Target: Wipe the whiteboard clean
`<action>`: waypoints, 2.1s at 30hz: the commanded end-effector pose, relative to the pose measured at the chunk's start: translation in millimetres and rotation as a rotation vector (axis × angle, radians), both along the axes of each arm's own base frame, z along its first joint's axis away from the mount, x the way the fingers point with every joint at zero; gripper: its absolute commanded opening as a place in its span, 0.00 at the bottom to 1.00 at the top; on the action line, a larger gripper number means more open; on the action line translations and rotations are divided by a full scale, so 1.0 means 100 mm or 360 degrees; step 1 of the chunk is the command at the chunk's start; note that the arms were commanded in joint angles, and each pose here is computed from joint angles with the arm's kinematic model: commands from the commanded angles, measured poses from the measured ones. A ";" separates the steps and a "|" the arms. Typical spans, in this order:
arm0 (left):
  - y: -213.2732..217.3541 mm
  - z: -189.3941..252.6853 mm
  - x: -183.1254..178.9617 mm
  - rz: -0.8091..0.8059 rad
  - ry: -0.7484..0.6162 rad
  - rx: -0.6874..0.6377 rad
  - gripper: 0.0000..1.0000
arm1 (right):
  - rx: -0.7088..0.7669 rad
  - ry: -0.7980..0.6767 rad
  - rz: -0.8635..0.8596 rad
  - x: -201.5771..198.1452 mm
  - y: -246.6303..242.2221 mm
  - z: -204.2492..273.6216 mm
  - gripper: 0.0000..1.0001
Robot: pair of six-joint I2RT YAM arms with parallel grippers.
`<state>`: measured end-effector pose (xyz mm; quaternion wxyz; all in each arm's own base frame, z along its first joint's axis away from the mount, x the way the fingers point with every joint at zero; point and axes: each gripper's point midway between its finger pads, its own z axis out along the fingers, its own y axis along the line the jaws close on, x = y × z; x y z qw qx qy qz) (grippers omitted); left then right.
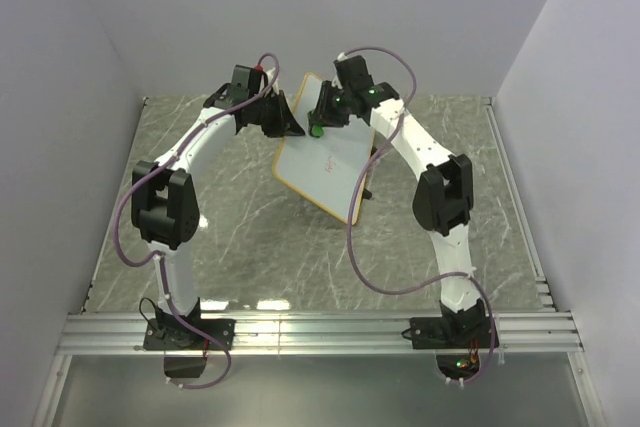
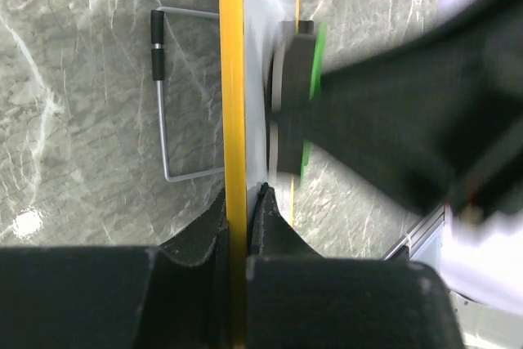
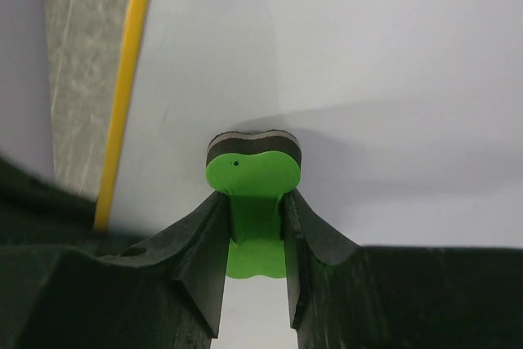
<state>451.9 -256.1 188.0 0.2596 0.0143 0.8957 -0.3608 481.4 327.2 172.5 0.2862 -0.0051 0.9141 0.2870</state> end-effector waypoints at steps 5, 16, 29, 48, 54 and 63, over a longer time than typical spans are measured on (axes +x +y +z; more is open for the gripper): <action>-0.16 -0.22 -0.45 -0.0294 -0.0052 0.0263 0.00 | -0.0214 0.0602 -0.0121 -0.13 -0.31 -1.61 0.00; -0.17 -0.22 -0.40 -0.0281 -0.0061 0.0272 0.00 | -0.0270 0.0589 0.0201 -1.07 -0.01 -1.59 0.00; -0.19 -0.25 -0.45 -0.0285 -0.0050 0.0259 0.00 | -0.0228 0.0491 0.0295 -1.32 0.33 -1.29 0.00; -0.22 -0.15 -0.51 -0.0294 -0.0070 0.0273 0.00 | -0.0110 0.0684 0.0007 -0.59 0.05 -1.63 0.00; -0.25 -0.17 -0.46 -0.0304 -0.0065 0.0263 0.00 | -0.0167 0.0742 0.0058 -1.06 -0.04 -1.78 0.00; -0.27 -0.19 -0.44 -0.0312 -0.0065 0.0254 0.00 | -0.0286 0.0875 0.0065 -1.50 -0.17 -2.04 0.00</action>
